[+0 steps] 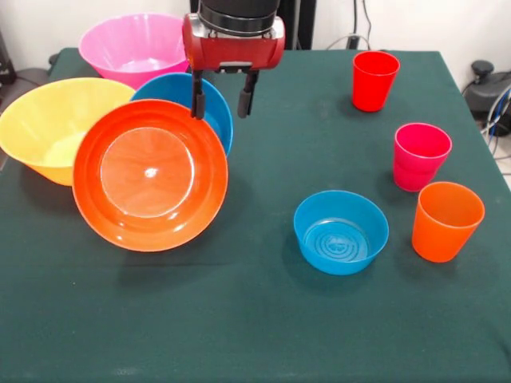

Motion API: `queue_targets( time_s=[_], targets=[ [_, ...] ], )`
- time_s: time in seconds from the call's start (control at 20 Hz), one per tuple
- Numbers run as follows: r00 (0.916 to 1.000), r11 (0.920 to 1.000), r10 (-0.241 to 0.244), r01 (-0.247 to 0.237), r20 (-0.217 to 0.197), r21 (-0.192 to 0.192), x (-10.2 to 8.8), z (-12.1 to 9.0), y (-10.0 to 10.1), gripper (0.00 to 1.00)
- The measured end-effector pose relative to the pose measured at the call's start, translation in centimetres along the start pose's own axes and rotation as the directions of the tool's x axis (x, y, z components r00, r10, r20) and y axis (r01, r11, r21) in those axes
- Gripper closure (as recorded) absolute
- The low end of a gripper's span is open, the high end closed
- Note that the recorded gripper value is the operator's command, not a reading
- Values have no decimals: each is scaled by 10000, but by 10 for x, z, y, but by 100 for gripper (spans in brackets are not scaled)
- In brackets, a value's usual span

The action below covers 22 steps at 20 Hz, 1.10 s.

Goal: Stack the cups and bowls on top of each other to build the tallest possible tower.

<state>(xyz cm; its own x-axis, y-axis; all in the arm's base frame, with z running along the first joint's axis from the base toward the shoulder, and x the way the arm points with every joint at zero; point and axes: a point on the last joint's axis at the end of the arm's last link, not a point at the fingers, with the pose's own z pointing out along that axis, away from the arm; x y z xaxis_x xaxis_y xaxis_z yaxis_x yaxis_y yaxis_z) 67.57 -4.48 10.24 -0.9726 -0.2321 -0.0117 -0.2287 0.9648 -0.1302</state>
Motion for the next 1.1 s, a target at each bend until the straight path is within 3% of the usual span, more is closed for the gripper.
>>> queue_targets(
  time_s=[0.6,1.1],
  targets=[
    [9996,9985,278,-283,99,471,2,-9,-26,0],
    [9989,9913,354,-389,299,1259,3,-40,-43,0]
  ],
)
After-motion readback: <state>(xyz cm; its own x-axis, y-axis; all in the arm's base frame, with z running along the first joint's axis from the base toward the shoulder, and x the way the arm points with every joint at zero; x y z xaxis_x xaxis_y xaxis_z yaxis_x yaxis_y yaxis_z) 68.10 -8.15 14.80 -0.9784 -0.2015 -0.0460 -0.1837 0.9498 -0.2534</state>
